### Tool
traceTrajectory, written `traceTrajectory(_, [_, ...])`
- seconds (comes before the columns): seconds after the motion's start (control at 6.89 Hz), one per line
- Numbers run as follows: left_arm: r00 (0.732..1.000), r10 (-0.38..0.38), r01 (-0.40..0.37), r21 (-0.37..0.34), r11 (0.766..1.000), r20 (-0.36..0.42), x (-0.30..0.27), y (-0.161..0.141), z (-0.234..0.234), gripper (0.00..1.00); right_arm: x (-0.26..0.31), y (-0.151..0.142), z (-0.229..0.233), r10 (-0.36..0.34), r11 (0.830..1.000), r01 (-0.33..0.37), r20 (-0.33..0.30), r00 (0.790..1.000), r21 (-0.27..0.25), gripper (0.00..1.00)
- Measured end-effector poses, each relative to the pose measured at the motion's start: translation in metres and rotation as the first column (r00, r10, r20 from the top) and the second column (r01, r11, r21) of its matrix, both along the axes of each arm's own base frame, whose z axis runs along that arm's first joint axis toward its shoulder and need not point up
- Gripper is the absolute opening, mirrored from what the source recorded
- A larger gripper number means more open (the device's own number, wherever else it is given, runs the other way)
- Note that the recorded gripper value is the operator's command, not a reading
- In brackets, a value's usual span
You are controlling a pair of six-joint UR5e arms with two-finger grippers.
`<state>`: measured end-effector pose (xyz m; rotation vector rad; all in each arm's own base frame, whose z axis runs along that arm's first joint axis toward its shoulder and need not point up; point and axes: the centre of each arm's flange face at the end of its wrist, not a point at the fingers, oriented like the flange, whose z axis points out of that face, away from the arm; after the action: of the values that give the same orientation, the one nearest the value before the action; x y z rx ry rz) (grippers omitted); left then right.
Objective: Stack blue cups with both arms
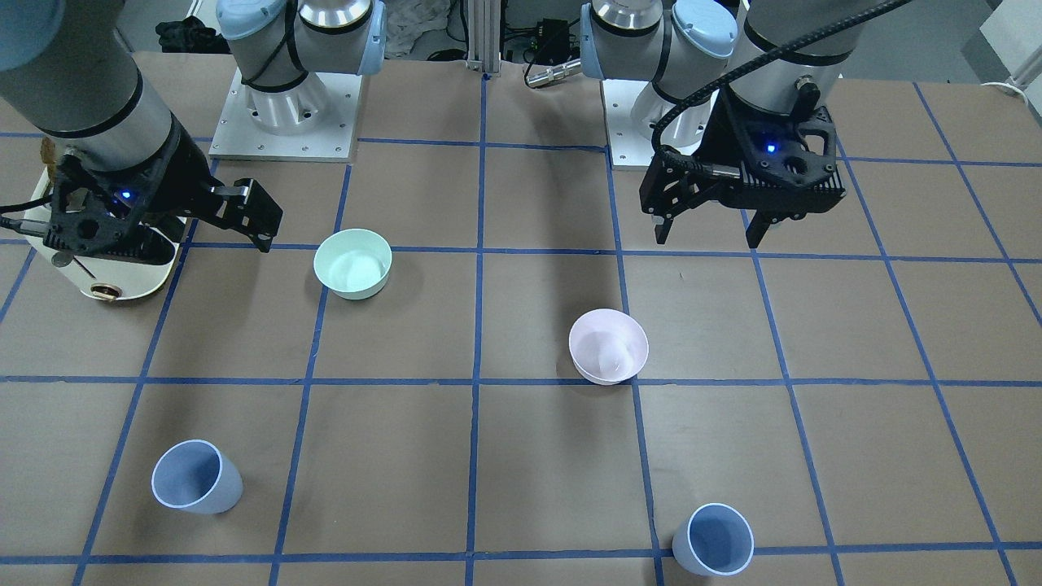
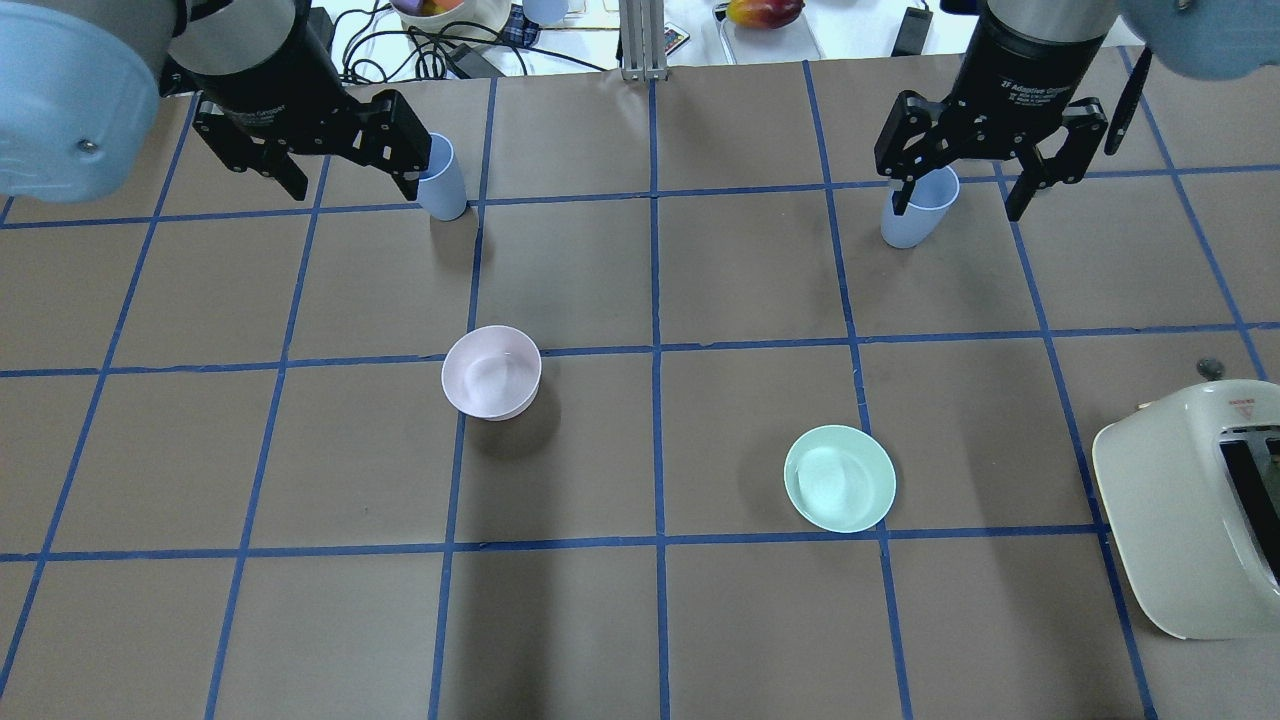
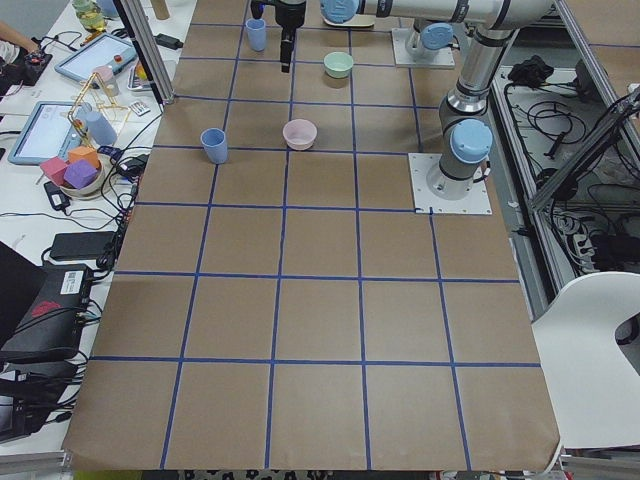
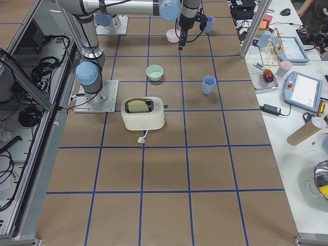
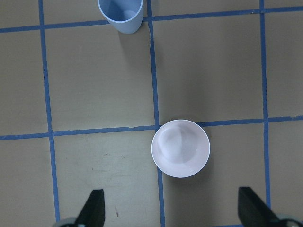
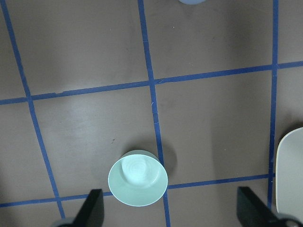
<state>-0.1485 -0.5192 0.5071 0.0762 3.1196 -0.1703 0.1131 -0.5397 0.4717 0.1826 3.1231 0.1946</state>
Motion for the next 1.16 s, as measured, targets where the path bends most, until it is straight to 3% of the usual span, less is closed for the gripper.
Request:
traceTrajectory(0.87, [1.0, -0.006, 0.006, 0.001, 1.0, -0.013, -0.002, -0.008, 0.0, 1.0, -0.003, -0.002, -0.001, 0.002, 1.0, -0.002, 0.001, 1.0, -0.004, 1.0])
traceTrajectory(1.16, [0.999, -0.026, 0.026, 0.003, 1.0, -0.026, -0.004, -0.047, -0.006, 1.0, -0.014, -0.014, -0.005, -0.004, 1.0, 0.004, 0.005, 1.0, -0.03, 1.0])
